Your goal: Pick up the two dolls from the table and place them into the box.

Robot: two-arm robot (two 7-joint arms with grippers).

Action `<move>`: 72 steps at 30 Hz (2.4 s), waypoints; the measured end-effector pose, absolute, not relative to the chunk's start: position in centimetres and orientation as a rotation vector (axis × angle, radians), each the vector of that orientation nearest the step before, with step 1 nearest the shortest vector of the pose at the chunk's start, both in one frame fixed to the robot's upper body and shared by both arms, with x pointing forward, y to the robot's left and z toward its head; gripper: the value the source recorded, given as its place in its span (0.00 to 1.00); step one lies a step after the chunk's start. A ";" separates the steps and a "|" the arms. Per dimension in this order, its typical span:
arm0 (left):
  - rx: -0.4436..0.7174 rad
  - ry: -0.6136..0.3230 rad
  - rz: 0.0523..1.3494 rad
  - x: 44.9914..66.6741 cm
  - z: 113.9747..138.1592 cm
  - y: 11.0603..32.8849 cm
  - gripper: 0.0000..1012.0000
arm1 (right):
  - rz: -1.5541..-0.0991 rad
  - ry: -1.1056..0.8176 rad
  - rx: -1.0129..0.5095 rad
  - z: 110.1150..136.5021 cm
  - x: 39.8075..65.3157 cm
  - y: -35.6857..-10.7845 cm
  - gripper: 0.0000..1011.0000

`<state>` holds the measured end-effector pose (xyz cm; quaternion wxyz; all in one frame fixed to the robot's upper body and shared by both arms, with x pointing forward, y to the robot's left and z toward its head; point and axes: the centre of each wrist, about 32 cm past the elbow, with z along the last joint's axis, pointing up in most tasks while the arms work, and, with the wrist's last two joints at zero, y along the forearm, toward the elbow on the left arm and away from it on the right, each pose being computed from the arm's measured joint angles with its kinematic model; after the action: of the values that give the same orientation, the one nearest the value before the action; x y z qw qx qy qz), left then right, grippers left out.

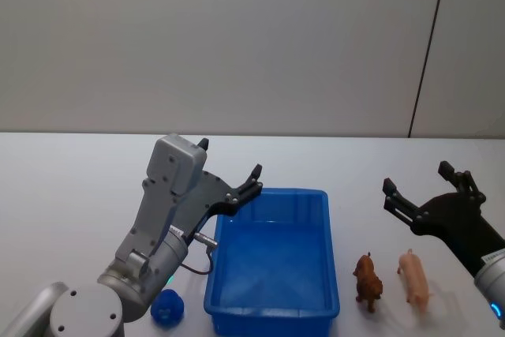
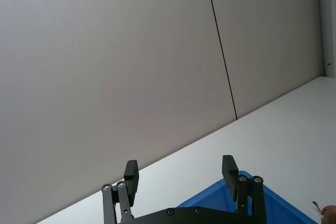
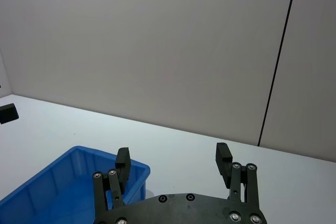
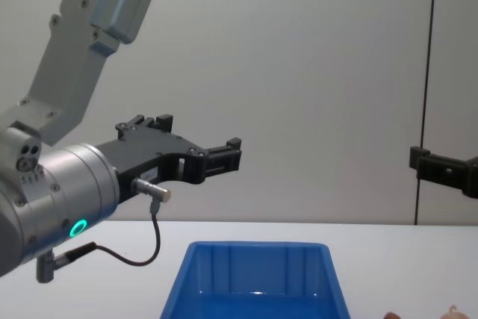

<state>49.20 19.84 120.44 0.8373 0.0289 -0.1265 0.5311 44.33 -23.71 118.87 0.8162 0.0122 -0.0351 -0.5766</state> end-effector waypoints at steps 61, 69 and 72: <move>0.061 -0.268 1.124 49.2 120.4 19.8 0.99 | -1.272 -0.060 -0.027 118.6 44.3 -23.6 0.99; 0.061 -0.268 1.124 49.2 120.4 19.8 0.99 | -1.320 -0.030 -0.101 118.1 44.0 -23.7 0.99; 0.061 -0.268 1.124 49.2 120.4 19.8 0.99 | -1.336 -0.017 -0.129 117.9 43.9 -23.7 0.99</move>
<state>49.20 19.84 120.44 0.8374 0.0289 -0.1264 0.5310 43.87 -23.67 117.86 0.7832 -0.0597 -0.0080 -0.6188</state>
